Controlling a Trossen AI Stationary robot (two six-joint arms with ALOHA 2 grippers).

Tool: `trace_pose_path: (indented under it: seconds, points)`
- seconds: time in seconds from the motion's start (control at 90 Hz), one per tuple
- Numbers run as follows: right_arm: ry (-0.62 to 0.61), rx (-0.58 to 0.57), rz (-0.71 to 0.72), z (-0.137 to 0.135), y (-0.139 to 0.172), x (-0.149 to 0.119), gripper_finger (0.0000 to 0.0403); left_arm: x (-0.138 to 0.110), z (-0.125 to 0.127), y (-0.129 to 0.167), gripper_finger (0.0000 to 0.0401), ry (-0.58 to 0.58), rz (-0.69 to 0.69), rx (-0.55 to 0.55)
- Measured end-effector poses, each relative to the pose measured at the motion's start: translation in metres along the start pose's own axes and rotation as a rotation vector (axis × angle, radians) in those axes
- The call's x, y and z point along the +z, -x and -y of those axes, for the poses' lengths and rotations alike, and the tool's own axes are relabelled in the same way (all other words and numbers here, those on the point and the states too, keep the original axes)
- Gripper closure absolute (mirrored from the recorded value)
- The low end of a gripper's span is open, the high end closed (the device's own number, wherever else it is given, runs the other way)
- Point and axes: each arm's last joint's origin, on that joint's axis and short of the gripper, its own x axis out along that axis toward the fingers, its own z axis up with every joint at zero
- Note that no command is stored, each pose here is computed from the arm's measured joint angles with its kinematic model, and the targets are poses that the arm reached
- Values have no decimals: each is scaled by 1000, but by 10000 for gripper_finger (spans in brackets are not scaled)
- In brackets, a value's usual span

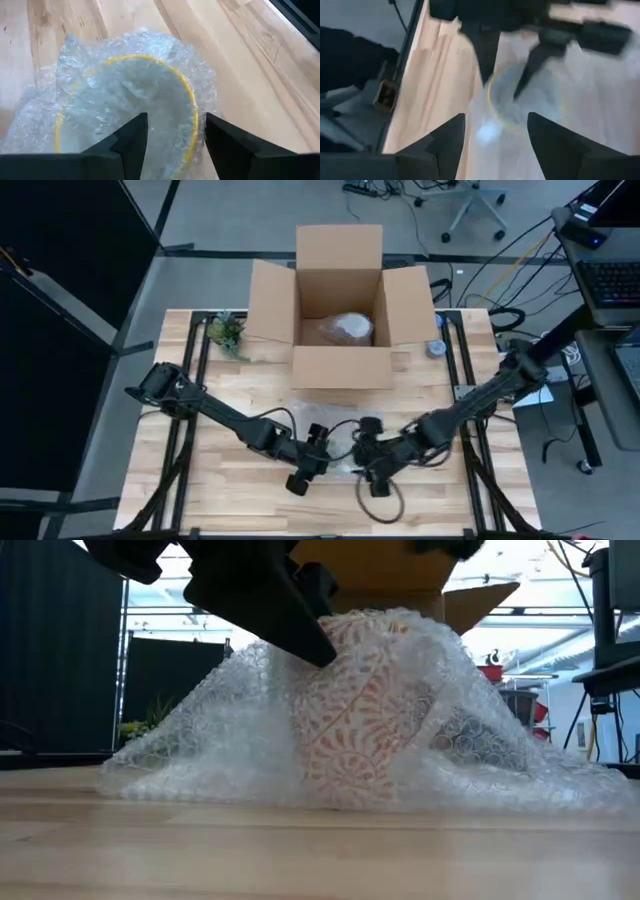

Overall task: Wrap mug
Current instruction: Wrap the orange mug with bubble wrap

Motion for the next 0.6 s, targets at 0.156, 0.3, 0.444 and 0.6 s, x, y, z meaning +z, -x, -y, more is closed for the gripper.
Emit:
trace_pose_path:
  seconds: [0.156, 0.3, 0.444, 0.6]
  points:
    - [-35, -233, -57, 3, 15, -21, 202, 0, 0, 0, 225, -1, -2, -1]
    - [-88, -369, -32, 4, 2, -50, 202, 0, 0, 0, 225, -3, -3, -1]
    - [-202, -387, -13, 14, -28, -88, 202, 0, 0, 0, 225, -4, -3, -2]
    - [-327, -375, 43, 32, -54, -119, 202, 0, 0, 0, 225, -3, -2, -2]
